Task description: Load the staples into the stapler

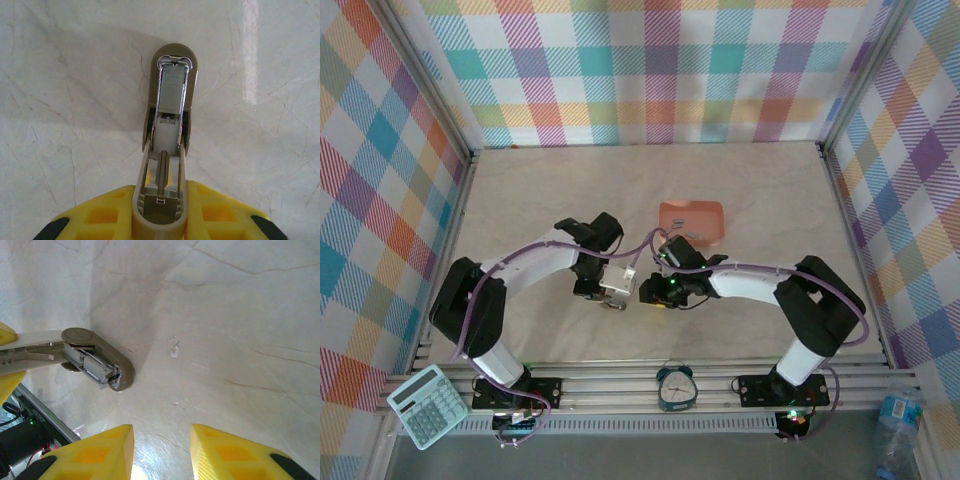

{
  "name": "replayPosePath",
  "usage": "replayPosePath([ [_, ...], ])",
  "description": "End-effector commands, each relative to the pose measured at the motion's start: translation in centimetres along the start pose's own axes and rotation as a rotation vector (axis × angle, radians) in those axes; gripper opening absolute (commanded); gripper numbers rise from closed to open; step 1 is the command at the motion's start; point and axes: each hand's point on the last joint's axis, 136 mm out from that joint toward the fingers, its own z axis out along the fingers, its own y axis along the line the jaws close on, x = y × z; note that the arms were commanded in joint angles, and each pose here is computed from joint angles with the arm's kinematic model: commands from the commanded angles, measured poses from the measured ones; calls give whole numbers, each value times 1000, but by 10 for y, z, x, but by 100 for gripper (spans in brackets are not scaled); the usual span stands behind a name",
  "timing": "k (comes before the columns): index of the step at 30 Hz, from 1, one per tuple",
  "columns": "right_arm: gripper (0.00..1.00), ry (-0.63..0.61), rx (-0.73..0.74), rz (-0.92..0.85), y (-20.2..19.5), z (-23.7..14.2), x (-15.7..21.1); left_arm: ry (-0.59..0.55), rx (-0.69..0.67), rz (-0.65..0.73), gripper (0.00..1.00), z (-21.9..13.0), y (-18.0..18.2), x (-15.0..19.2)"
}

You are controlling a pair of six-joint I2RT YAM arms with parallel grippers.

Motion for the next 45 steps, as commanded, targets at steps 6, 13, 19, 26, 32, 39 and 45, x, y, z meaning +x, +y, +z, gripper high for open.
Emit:
replayPosePath([
  [6, 34, -67, -62, 13, 3, -18, -7, 253, 16, 35, 9, 5, -9, 9],
  [13, 33, -106, -53, 20, -8, -31, -7, 337, 12, 93, 9, 9, -12, -8],
  [19, 33, -128, -50, 34, -19, -38, -5, 414, 36, 121, 10, 16, -13, -22],
  [26, 33, -148, -60, 46, -28, -46, -2, 395, 40, 123, 24, 13, -12, -49],
  [32, 34, -146, -74, 35, -25, -46, -2, 251, 6, 95, 40, 2, -9, -78],
  [39, 38, -131, -94, 29, -18, -48, 0, 69, -26, -3, 46, -15, -5, -90],
  [45, 43, -66, -97, 5, 3, -41, 8, -150, -116, -311, 50, -39, 16, -72],
])
